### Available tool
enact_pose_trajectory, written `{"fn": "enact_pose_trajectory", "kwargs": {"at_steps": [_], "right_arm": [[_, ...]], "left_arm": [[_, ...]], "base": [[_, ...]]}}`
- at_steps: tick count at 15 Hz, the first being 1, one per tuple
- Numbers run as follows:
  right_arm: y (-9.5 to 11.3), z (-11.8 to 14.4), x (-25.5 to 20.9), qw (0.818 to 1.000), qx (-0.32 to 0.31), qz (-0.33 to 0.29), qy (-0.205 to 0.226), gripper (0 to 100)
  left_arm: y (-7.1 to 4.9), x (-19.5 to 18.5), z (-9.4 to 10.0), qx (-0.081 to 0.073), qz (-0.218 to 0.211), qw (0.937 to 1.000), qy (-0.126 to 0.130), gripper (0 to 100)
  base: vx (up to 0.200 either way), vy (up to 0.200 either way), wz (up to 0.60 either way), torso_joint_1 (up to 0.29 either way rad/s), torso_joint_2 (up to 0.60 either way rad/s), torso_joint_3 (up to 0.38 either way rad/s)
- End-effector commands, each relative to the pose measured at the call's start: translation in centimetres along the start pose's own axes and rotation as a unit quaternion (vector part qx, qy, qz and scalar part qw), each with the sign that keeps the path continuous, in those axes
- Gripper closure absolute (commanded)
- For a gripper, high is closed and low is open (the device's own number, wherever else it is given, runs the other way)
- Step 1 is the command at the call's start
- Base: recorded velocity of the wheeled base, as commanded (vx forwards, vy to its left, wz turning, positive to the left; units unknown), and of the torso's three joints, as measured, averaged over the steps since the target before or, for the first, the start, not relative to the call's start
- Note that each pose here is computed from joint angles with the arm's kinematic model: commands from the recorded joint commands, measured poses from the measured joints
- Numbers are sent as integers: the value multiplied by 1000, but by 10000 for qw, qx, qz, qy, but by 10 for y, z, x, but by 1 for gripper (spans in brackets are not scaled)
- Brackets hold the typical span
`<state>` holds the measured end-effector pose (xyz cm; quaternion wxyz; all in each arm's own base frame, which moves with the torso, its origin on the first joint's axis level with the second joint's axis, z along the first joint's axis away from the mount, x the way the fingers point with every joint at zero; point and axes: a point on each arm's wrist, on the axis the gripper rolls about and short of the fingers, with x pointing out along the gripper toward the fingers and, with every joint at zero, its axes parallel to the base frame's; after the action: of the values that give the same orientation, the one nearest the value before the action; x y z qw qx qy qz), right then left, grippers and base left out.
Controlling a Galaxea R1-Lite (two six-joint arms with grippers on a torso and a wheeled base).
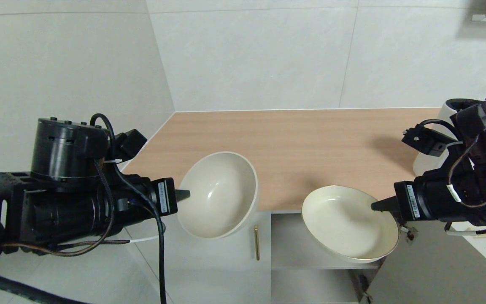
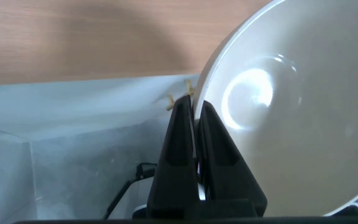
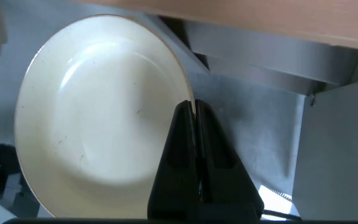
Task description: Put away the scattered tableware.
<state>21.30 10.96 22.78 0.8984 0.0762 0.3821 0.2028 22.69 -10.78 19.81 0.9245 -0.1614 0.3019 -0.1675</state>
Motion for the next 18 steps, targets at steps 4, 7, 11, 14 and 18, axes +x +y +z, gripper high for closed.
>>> {"fn": "enact_pose_trajectory", "kwargs": {"at_steps": [4,7,11,14,18], "right_arm": [[-1,-1,5,10000,8,-22,75,100],[-1,0,8,10000,14,-37,77,100],[-2,-1,12,9999,20,-90,141,100],[-2,-1,15,9998,23,-99,170,100],[-2,-1,16,9998,25,-106,191,100]], "left_arm": [[0,3,-1,-2,14,10000,38,100],[1,4,-1,-4,17,10000,62,100],[1,5,-2,-5,27,10000,82,100],[1,5,-2,-5,27,10000,82,100],[1,5,-2,-5,27,10000,82,100]], "base": [[0,0,0,0,0,0],[0,0,0,0,0,0],[0,0,0,0,0,0],[0,0,0,-147,342,191],[0,0,0,-211,482,271]]}}
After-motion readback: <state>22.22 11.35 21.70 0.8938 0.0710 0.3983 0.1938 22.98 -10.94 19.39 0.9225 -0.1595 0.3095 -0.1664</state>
